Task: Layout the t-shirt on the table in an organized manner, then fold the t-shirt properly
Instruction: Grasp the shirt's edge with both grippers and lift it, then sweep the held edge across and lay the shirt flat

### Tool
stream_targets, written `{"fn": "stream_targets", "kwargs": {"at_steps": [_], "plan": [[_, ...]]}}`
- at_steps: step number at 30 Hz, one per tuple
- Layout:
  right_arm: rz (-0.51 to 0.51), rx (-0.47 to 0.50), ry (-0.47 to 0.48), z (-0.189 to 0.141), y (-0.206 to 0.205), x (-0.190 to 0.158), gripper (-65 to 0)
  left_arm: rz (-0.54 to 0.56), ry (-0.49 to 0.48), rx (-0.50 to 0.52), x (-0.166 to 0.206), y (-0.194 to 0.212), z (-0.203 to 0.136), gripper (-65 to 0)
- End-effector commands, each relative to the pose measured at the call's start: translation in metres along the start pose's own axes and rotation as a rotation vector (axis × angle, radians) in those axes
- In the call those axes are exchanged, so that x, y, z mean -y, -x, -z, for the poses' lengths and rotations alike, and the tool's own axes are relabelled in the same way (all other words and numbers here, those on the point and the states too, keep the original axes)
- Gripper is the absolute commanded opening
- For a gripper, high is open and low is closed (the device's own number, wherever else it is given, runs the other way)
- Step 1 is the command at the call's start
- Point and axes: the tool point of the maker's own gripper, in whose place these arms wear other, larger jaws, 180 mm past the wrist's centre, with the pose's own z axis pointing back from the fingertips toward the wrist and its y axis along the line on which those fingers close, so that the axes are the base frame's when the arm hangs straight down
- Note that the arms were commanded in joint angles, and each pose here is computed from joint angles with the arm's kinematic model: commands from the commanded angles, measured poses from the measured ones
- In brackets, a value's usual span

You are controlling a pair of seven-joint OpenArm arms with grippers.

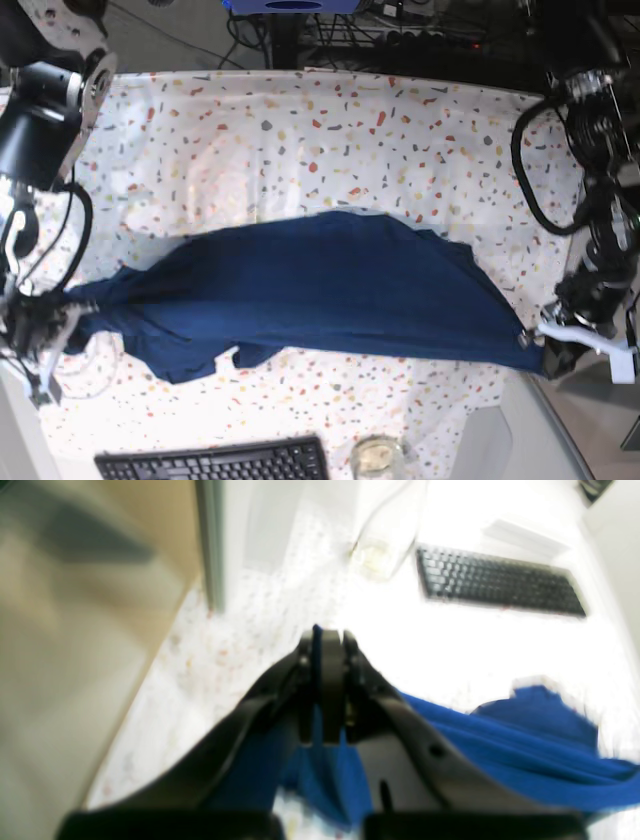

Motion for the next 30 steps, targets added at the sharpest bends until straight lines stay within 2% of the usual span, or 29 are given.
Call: {"fn": "stream_targets", "kwargs": {"at_steps": [1, 6, 9, 13, 17, 20, 24, 28, 30], "plan": [[-0.011, 0.075, 0.045, -0.008, -0.037, 0.02, -65.0, 0.003, 0.017, 0.066, 0.007, -0.033, 0.011, -65.0], [-0.058, 0.17, 0.068, 0.003, -0.112, 0.04, -65.0, 0.0, 0.035, 0.067, 0.025, -0.083, 0.068, -65.0], [-0.087, 0.242, 0.101, -0.008, -0.153, 0.053, -65.0, -0.019, 0.056, 0.138, 0.043, -0.122, 0.088, -65.0], [-0.086, 0.356, 0.159, -0.046, -0.203, 0.076, -65.0, -0.09, 0.117, 0.274, 0.075, -0.181, 0.097, -65.0], [-0.072, 0.447, 0.26, -0.095, -0.232, 0.116, -65.0, -0.127, 0.189, 0.329, 0.113, -0.212, 0.094, -65.0], [-0.061, 0.451, 0.347, -0.122, -0.225, 0.139, -65.0, -0.126, 0.227, 0.357, 0.13, -0.214, 0.084, -65.0], [-0.075, 0.39, 0.454, -0.13, -0.182, 0.148, -65.0, -0.108, 0.226, 0.356, 0.126, -0.191, 0.075, -65.0], [-0.129, 0.305, 0.527, -0.122, -0.118, 0.127, -65.0, -0.139, 0.159, 0.352, 0.087, -0.152, 0.057, -65.0], [-0.149, 0.258, 0.5, -0.105, -0.085, 0.102, -65.0, -0.143, 0.113, 0.325, 0.065, -0.122, 0.048, -65.0]]}}
